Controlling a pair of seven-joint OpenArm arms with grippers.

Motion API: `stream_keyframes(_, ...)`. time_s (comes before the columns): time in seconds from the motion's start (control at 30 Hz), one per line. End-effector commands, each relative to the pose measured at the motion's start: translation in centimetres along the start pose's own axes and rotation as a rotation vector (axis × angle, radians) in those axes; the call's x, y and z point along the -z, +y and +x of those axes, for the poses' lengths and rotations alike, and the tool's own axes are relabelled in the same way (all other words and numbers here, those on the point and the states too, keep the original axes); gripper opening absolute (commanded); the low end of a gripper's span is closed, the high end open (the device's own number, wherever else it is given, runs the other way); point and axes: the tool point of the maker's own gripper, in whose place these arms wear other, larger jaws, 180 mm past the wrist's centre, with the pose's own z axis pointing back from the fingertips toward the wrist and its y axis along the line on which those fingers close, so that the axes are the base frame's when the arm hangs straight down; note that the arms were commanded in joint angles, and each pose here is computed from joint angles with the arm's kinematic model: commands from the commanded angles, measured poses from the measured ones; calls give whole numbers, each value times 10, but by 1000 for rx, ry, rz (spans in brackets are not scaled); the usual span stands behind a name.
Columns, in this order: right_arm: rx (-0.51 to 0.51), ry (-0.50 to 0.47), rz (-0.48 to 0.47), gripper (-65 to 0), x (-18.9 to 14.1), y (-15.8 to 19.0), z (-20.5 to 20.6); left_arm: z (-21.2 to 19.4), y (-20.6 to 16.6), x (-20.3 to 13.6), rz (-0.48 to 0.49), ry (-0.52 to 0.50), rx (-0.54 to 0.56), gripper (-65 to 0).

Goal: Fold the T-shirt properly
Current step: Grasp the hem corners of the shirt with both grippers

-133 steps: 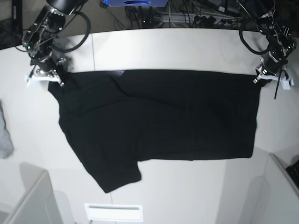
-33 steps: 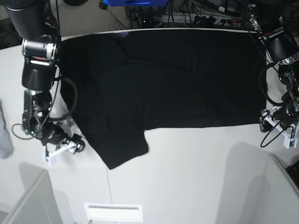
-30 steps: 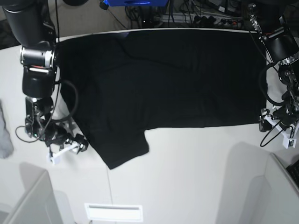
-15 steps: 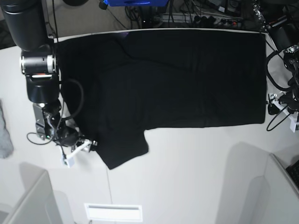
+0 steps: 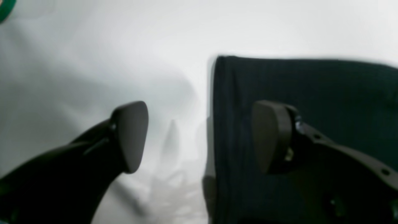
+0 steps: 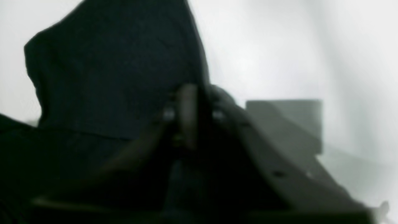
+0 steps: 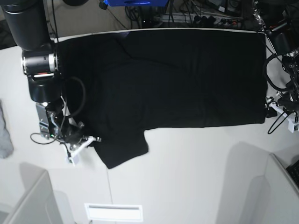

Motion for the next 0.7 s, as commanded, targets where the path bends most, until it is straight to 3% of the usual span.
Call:
stream_keyframes(0.0,-15,-24,-2,-650,-5,0,17,17,11,-6,20,-50,2,-150)
stream_keyframes(0.4,-16,-18,-2,-650,-5,0,16,21,16,22,-15,-96,-134,-150)
stream_keyframes(0.53,-15,-19,-2,-650,-5,0,16,29,-10,45,-64,-71,-76,-150)
stream_keyframes(0.67,-14,-19,-5,-650,-6,-2,16,30,-22,62,-92,-50,-84,-150)
